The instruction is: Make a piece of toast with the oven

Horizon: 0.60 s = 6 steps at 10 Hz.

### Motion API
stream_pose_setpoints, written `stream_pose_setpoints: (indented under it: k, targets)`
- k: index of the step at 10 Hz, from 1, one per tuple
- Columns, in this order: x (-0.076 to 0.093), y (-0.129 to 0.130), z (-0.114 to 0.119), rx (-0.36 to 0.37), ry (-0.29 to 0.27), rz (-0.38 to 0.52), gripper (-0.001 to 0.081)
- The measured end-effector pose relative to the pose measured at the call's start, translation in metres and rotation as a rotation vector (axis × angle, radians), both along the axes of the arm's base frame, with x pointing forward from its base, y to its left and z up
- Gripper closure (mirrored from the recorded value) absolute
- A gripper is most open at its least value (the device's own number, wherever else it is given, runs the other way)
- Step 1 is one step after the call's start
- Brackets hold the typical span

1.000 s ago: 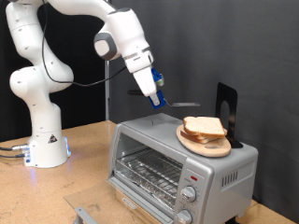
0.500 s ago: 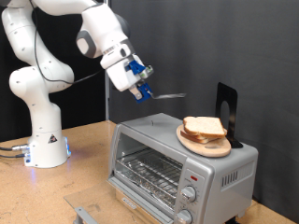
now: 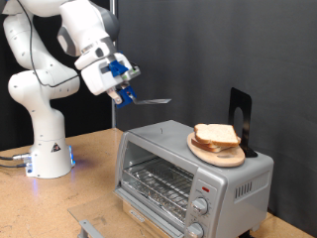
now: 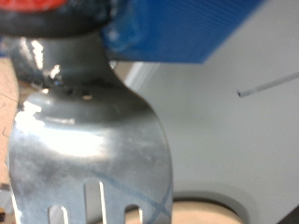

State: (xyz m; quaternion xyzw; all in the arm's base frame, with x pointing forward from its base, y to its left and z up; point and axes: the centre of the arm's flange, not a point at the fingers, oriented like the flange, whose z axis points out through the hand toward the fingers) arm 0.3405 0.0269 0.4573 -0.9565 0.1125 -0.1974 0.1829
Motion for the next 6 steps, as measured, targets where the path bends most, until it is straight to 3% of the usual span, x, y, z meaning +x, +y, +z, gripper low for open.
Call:
stream_pose_setpoints:
  k: [2,6]
  targets:
    - [-0.0029,-0.0068,0.0018,0.005,0.011,0.006,0.0369]
    - [0.0038,-0.0119,-0.0046,0.026,0.19,0.002,0.0369]
